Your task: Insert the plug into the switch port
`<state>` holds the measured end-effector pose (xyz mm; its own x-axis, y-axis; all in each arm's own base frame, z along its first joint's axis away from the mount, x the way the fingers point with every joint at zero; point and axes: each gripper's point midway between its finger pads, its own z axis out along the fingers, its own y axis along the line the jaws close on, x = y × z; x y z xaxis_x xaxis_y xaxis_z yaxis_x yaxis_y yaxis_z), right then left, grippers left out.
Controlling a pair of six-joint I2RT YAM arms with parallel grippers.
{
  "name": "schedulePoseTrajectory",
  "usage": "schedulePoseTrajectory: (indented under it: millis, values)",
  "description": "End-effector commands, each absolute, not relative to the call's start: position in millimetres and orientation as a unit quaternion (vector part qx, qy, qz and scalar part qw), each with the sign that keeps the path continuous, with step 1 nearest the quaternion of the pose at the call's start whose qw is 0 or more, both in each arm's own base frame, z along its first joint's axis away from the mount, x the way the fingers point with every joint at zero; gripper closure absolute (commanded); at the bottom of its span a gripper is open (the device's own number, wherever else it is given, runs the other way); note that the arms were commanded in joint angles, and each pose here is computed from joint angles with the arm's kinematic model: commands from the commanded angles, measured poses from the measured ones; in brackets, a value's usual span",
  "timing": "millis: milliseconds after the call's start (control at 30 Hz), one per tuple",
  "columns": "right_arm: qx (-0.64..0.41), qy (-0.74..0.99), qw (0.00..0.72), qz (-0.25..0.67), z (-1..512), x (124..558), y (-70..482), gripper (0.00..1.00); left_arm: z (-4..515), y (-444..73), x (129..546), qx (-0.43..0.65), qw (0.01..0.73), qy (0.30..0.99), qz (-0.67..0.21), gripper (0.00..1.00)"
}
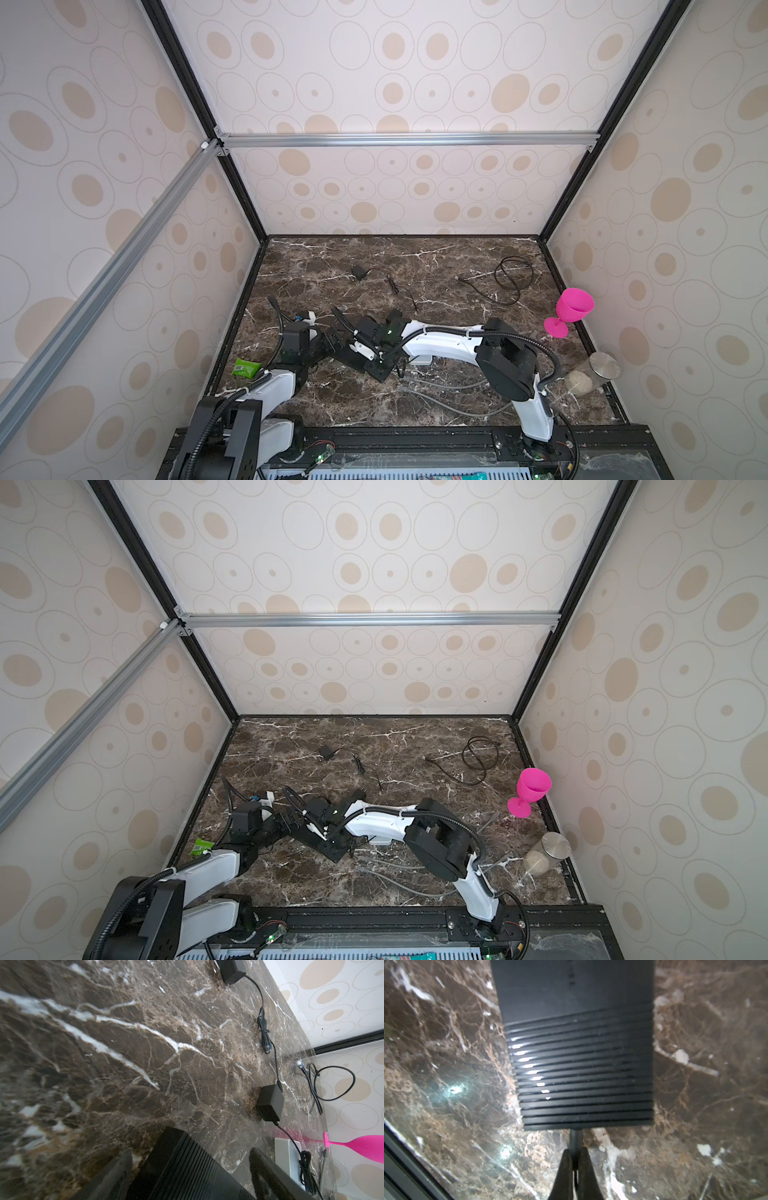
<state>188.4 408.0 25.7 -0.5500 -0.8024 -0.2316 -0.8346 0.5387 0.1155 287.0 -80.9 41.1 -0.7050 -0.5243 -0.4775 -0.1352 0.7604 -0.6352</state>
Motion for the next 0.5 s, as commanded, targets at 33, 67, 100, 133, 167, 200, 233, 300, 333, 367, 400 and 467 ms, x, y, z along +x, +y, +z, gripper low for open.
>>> schedulePoseTrajectory:
  millis: [33, 67, 100, 133, 167, 200, 233, 300, 333, 367, 400, 467]
  values:
    - [-0.502, 0.850, 0.101, 0.124, 34.5, 196.7, 422.7, 1.00, 11.5, -89.2, 263.5, -0.190, 0.254, 0.902, -0.292, 0.17]
    - [-0.504, 0.849, 0.103, 0.122, 34.5, 197.9, 421.7, 1.00, 9.5, -89.2, 263.8, -0.189, 0.249, 0.904, -0.290, 0.19]
    - [-0.503, 0.849, 0.104, 0.122, 35.0, 199.6, 420.6, 1.00, 7.3, -89.2, 263.7, -0.190, 0.244, 0.906, -0.288, 0.20]
    - [-0.502, 0.849, 0.105, 0.125, 36.6, 200.3, 420.7, 1.00, 5.6, -89.4, 263.7, -0.191, 0.240, 0.908, -0.287, 0.21]
    - [-0.502, 0.849, 0.108, 0.126, 38.2, 200.7, 420.8, 1.00, 3.3, -88.6, 263.7, -0.193, 0.234, 0.910, -0.283, 0.22]
    - [-0.502, 0.848, 0.110, 0.126, 39.0, 201.6, 420.3, 1.00, 1.5, -88.3, 264.0, -0.194, 0.230, 0.912, -0.280, 0.22]
    - [-0.502, 0.848, 0.112, 0.127, 39.9, 201.9, 420.3, 1.00, 0.2, -88.2, 263.9, -0.195, 0.227, 0.913, -0.278, 0.23]
    - [-0.501, 0.848, 0.116, 0.127, 40.9, 203.4, 419.4, 1.00, -6.1, -85.5, 262.5, -0.202, 0.214, 0.918, -0.267, 0.23]
    - [-0.501, 0.848, 0.116, 0.127, 40.9, 204.0, 418.9, 1.00, -8.7, -84.8, 261.8, -0.204, 0.208, 0.920, -0.263, 0.23]
    - [-0.501, 0.848, 0.116, 0.127, 40.5, 204.7, 418.2, 1.00, -11.9, -83.7, 261.4, -0.206, 0.200, 0.923, -0.257, 0.23]
    - [-0.500, 0.849, 0.115, 0.127, 40.1, 204.8, 416.7, 1.00, -14.7, -83.0, 260.8, -0.207, 0.193, 0.925, -0.253, 0.25]
    - [-0.501, 0.848, 0.117, 0.128, 41.4, 206.3, 415.6, 1.00, -20.4, -81.7, 258.9, -0.208, 0.175, 0.931, -0.242, 0.26]
